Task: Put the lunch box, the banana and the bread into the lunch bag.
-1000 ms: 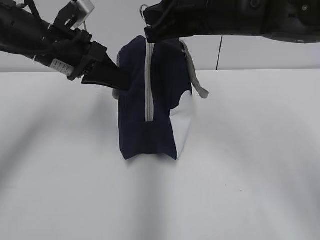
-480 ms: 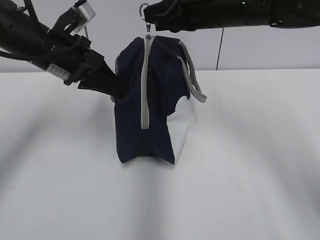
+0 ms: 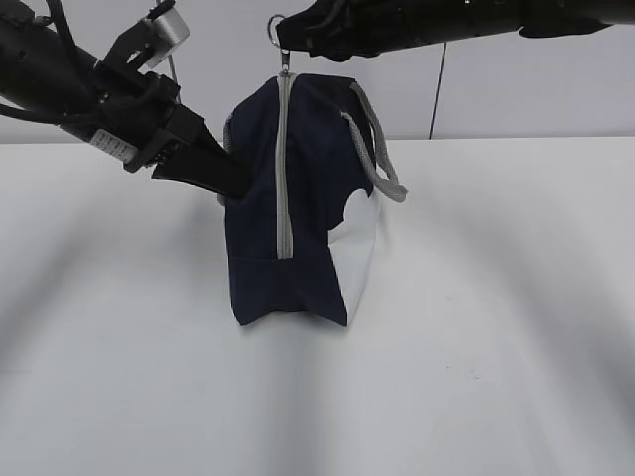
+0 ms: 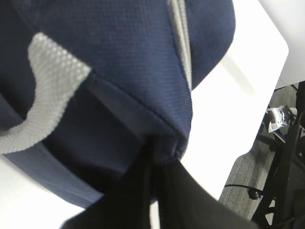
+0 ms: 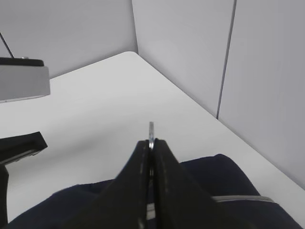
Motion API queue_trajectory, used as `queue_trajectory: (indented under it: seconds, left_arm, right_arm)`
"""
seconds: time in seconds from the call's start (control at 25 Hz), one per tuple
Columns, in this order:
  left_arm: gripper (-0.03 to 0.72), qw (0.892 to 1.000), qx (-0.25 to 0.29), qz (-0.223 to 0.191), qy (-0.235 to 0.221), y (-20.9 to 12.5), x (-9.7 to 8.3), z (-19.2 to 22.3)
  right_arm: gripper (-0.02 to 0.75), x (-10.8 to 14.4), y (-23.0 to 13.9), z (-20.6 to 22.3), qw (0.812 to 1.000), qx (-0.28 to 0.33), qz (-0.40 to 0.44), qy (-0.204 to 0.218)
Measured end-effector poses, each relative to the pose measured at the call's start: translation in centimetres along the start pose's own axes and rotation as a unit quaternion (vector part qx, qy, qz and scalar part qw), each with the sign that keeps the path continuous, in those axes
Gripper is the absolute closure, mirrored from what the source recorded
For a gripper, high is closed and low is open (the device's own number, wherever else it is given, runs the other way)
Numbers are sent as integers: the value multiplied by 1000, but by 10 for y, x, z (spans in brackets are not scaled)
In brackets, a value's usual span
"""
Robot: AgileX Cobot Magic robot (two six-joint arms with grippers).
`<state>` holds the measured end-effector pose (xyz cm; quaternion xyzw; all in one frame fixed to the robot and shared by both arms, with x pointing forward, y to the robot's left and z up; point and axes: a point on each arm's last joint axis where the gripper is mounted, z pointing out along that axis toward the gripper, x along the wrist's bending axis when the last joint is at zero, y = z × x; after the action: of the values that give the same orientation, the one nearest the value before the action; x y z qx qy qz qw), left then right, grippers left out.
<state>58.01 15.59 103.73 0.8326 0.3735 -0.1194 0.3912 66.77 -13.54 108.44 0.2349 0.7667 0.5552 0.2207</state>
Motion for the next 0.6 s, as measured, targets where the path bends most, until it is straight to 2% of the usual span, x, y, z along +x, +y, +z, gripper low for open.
queue_trajectory:
  seconds: [0.6]
  left_arm:
    - [686, 1000, 7, 5, 6, -1, 1, 0]
  right_arm:
    - [754, -33, -25, 3, 999, 10, 41, -15]
